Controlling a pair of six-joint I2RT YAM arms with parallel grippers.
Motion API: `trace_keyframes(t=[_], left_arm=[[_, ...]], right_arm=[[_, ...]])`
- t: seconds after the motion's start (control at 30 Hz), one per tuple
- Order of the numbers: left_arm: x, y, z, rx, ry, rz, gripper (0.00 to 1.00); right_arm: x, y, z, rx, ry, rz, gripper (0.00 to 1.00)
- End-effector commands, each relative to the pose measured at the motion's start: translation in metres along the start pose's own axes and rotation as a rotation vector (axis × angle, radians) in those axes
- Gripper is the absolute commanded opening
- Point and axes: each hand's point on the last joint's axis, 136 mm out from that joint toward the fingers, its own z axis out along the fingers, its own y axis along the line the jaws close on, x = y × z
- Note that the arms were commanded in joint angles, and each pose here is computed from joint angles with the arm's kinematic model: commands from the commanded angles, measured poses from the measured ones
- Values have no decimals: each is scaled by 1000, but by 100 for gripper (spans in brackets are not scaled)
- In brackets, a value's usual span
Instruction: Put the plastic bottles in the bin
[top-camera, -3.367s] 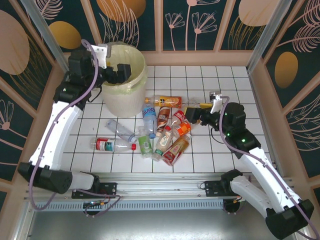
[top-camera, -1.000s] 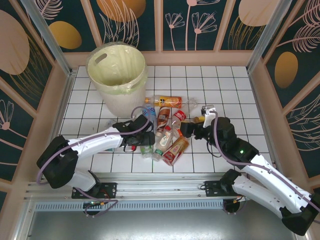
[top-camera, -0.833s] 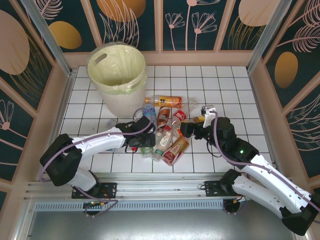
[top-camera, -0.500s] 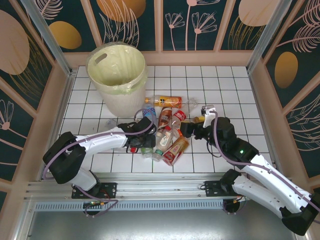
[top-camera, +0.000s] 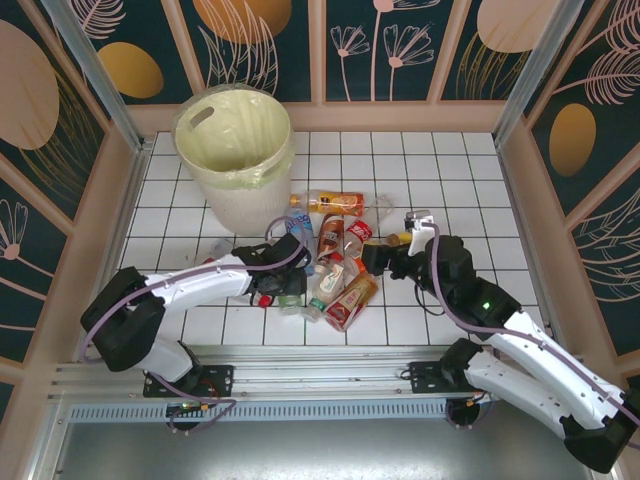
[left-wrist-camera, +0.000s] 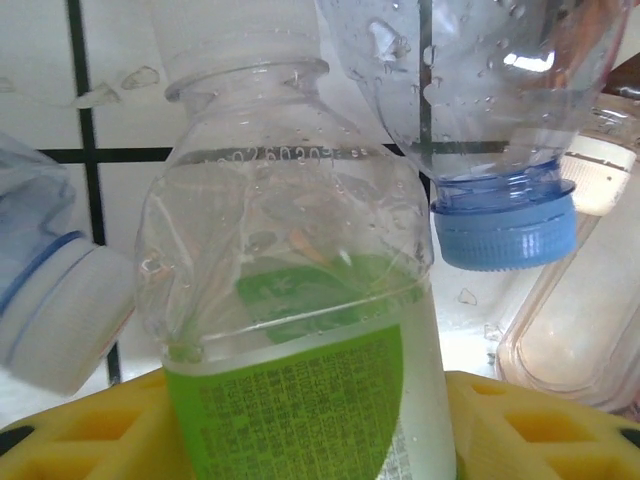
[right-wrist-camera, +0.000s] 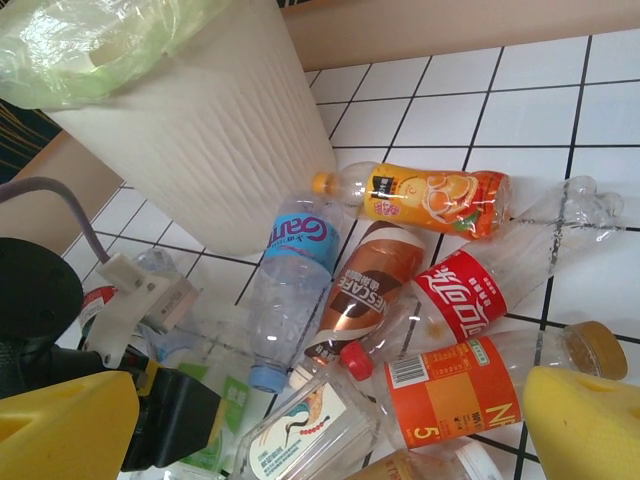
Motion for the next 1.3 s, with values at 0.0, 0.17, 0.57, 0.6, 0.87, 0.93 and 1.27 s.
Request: trace_keyframes(t=[0.0,0.17,0.57,0.6,0.87,0.93,1.27], left_arm=[[-9,0,-25,-1,-46,0,58],[-18,-7,-53,58,-87,15,58],[-57,-89,-159,458,-251,259,54],[-63,-95,-169,471,-274,275,54],[-140,-120,-239,399,-485,313,54],[-160,-119,-249,347,-515,311,54],[-254,-76,-299,118,-672,266,54]], right_arm=[[-2,4,-4,-26,-15,11,99],[-5,10,-8,-61,-31,7,99],[-22,37,-38,-235,-130,-7,99],[-24,40,-43,-260,-149,-16,99],[-37,75,-87,-497,-248,-63,99],[-42,79,-97,-527,-272,-70,99],[-44,82,-119,-578,-363,-122,99]])
